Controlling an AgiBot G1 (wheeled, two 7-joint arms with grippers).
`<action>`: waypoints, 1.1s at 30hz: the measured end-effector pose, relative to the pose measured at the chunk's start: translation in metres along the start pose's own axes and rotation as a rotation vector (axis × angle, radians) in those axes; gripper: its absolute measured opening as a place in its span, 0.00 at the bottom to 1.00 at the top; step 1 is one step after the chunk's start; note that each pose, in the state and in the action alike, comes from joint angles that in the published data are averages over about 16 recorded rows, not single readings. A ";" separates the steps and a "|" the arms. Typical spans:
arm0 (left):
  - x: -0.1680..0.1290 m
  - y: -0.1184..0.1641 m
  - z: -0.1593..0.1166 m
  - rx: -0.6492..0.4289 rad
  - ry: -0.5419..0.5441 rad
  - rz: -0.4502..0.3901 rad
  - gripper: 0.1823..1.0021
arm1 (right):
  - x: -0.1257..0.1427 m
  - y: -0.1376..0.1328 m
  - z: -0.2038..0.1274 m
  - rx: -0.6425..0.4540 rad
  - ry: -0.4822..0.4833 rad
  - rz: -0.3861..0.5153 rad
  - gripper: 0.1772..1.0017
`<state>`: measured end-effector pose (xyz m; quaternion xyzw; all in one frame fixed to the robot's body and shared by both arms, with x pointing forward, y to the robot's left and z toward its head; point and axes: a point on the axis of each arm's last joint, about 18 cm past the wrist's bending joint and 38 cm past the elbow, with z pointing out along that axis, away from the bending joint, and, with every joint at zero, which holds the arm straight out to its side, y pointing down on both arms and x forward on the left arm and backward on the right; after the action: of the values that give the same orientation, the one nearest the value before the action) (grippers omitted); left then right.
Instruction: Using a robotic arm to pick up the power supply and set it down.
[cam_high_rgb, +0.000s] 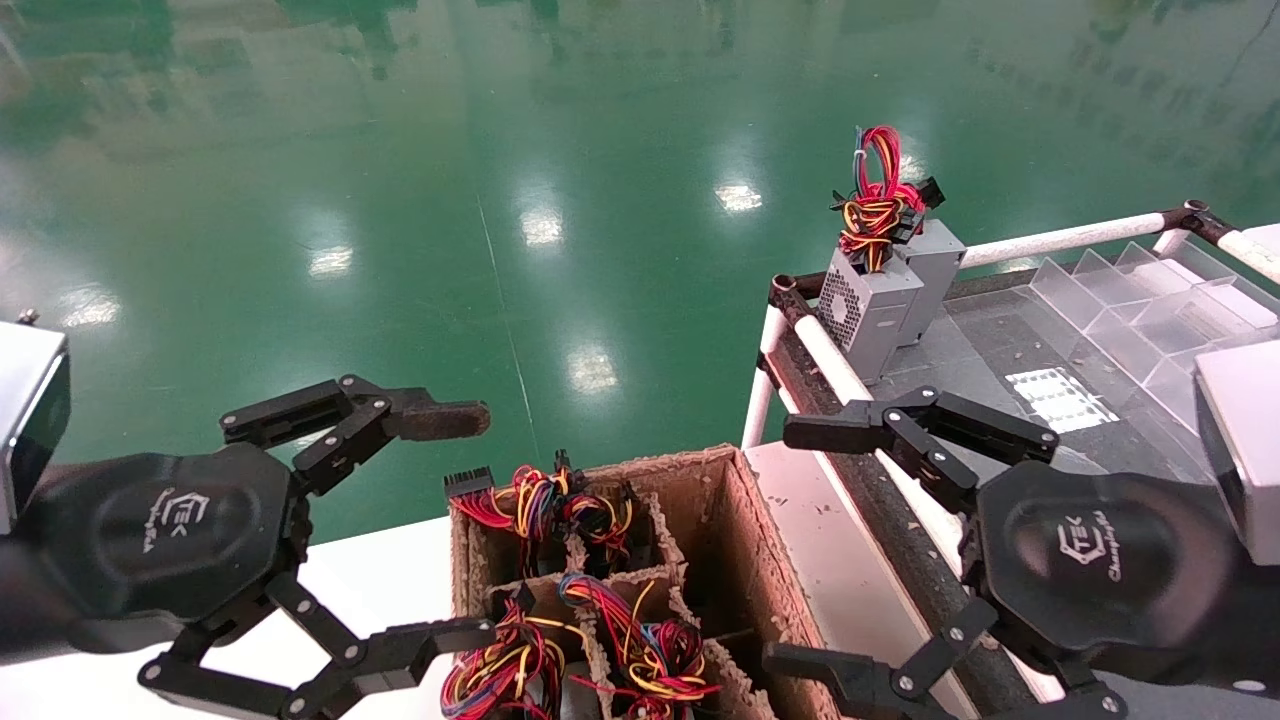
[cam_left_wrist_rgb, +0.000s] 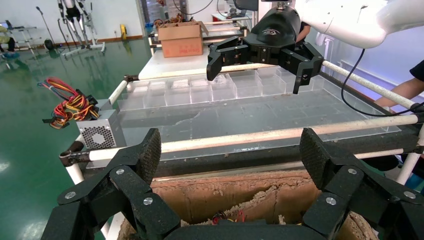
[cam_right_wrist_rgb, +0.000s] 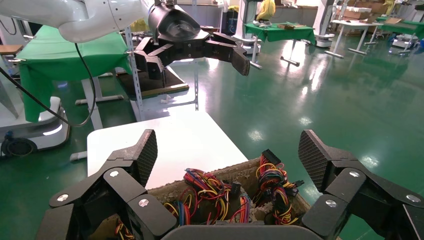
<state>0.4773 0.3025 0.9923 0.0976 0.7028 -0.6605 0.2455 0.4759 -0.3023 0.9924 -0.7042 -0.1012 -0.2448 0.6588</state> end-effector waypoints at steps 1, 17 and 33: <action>0.000 0.000 0.000 0.000 0.000 0.000 1.00 | 0.000 0.000 0.000 0.000 0.000 0.000 1.00; 0.000 0.000 0.000 0.000 0.000 0.000 0.99 | 0.000 0.000 0.000 0.000 0.000 0.000 1.00; 0.000 0.000 0.000 0.000 0.000 0.000 0.80 | 0.000 0.000 0.000 0.000 0.000 0.000 1.00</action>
<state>0.4773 0.3025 0.9923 0.0976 0.7028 -0.6605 0.2455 0.4759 -0.3023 0.9924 -0.7042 -0.1011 -0.2448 0.6588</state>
